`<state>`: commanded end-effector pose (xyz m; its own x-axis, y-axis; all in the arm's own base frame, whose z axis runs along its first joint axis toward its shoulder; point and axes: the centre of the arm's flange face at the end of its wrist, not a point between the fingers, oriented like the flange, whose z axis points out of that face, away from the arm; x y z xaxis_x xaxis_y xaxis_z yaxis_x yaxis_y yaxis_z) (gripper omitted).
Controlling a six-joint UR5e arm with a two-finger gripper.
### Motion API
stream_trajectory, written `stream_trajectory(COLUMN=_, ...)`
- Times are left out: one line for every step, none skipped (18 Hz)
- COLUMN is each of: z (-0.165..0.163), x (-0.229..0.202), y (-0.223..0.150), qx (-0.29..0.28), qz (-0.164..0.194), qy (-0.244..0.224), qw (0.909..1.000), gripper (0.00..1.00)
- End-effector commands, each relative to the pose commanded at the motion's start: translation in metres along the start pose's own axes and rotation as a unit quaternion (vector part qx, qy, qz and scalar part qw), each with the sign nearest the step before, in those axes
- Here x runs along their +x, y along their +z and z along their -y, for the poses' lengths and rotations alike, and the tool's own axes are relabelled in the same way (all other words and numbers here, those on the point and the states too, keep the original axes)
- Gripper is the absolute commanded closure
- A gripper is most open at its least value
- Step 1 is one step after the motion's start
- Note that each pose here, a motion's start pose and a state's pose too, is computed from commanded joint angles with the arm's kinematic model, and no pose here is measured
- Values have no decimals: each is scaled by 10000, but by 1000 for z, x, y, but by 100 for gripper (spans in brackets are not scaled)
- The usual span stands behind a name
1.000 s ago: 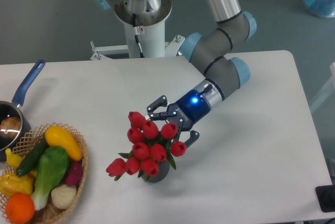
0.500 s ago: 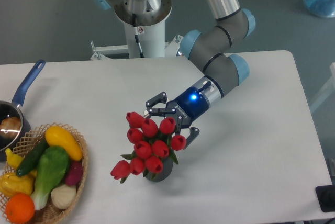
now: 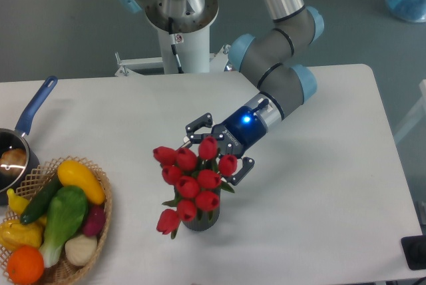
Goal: Insert the flowers into the vase
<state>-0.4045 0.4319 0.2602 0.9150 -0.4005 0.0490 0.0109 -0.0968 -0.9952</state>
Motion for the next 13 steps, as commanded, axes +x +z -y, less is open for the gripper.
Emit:
stream_trajectory(z=0, x=-1, y=-3, qx=2, qz=31, qy=-2, qw=10000, gripper=0)
stream_trajectory(z=0, x=-2, y=-4, qx=-6, qz=40, qy=35, qw=10000, gripper=0)
stream_trajectory(z=-1, x=-1, y=-5, qx=-13, qz=47, qy=88, qw=9999, gripper=0)
stream_trajectory(z=-2, x=-2, y=-7, qx=-6, qz=61, qy=140, qw=9999, gripper=0)
stream_trajectory(z=-1, x=-1, y=-7, qx=-13, qz=62, qy=163, qw=9998, gripper=0)
stream_trajectory(z=-1, x=-1, y=-5, qx=-14, qz=47, qy=195, qw=9998, gripper=0)
stream_trajectory(z=-1, x=-1, y=-5, qx=-22, qz=48, qy=233, qw=9997, gripper=0)
stream_trajectory(z=-1, x=0, y=-4, qx=-22, qz=40, qy=250, qw=9997, gripper=0)
stream_trajectory(z=-2, x=0, y=-3, qx=-22, qz=32, qy=319, qw=9995, gripper=0)
stream_trajectory(z=-4, x=1, y=-3, qx=-61, qz=29, qy=441, qw=9990, gripper=0)
stream_trajectory(z=-7, x=1, y=-3, qx=-137, qz=24, qy=540, qw=9984, gripper=0)
stream_trajectory(z=-8, x=1, y=-3, qx=-176, qz=21, qy=617, qw=9979, gripper=0)
stream_trajectory(z=-7, x=0, y=-4, qx=-169, qz=30, qy=640, qw=9978, gripper=0)
